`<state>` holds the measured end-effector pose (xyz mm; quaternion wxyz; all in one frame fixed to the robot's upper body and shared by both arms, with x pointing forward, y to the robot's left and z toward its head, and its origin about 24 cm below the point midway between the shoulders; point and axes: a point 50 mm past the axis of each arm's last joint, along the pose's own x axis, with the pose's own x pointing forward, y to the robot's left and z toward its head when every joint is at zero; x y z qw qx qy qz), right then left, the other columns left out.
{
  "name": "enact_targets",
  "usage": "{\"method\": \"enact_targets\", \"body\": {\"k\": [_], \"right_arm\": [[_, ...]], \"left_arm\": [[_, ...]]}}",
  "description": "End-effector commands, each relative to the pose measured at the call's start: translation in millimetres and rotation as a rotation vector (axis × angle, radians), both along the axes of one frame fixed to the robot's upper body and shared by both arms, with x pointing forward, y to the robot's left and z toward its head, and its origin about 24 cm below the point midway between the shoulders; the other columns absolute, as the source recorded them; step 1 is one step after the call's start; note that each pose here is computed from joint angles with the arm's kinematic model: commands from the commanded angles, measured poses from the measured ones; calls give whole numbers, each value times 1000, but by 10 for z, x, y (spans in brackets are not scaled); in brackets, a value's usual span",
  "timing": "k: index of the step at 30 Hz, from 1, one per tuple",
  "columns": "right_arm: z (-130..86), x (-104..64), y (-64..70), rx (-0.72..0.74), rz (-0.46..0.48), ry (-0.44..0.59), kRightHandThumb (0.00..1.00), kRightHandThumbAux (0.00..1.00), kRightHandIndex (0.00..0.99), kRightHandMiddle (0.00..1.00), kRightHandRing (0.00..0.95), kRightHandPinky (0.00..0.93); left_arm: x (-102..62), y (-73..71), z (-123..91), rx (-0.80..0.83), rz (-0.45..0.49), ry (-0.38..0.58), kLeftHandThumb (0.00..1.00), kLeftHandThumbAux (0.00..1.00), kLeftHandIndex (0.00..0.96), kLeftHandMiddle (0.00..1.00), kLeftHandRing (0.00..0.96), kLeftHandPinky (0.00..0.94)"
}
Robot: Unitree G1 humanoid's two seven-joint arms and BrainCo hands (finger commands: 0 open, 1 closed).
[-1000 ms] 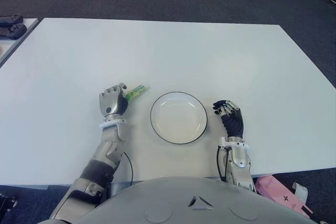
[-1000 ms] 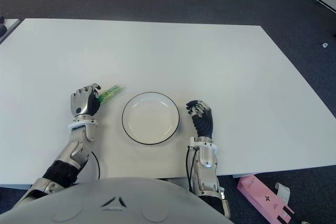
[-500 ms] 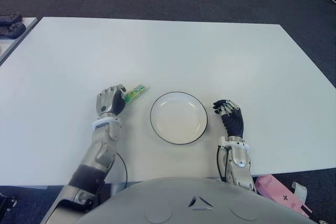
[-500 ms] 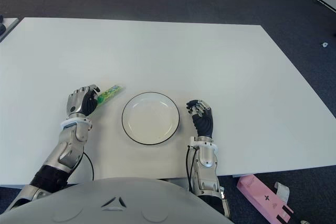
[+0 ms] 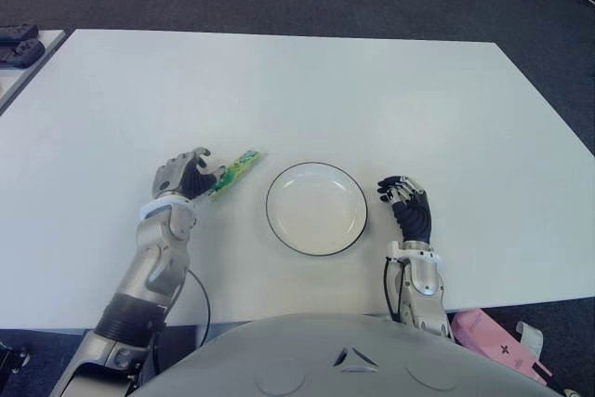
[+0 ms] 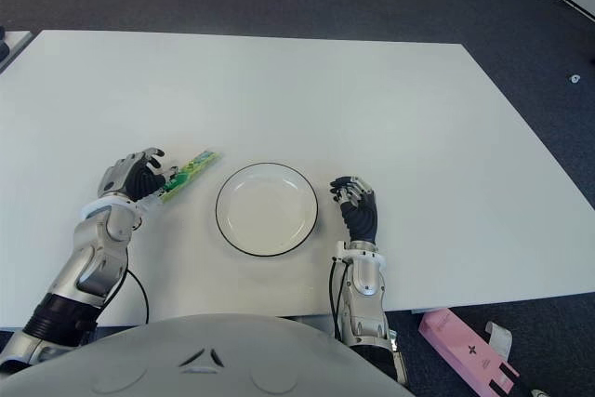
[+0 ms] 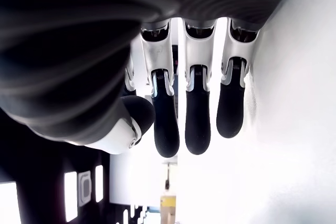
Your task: Put the toothpaste on the table into the plate.
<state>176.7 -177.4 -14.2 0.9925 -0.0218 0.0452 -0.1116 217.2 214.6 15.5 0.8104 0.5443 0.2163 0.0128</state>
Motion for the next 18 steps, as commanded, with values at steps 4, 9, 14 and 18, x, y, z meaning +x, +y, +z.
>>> {"method": "enact_targets", "body": {"k": [4,9,14,18], "right_arm": [[-57,-10,2,14,0,30,707,725,427,483,464,457],[-58,-7,-1,14,-1,30,707,726,427,483,462,453],[-57,-5,-1,10,-2,28,707,726,427,481,458,447],[-56,-4,2,7,1,25,707,726,427,479,455,448]], "left_arm": [[-76,46,-12,17,1,71,0,401,139,256,293,352],[-69,52,54,37,-33,83,0,422,111,240,281,354],[-45,57,112,52,-73,123,0,435,95,240,287,368],[-18,65,152,69,-119,185,0,417,90,254,305,394]]}}
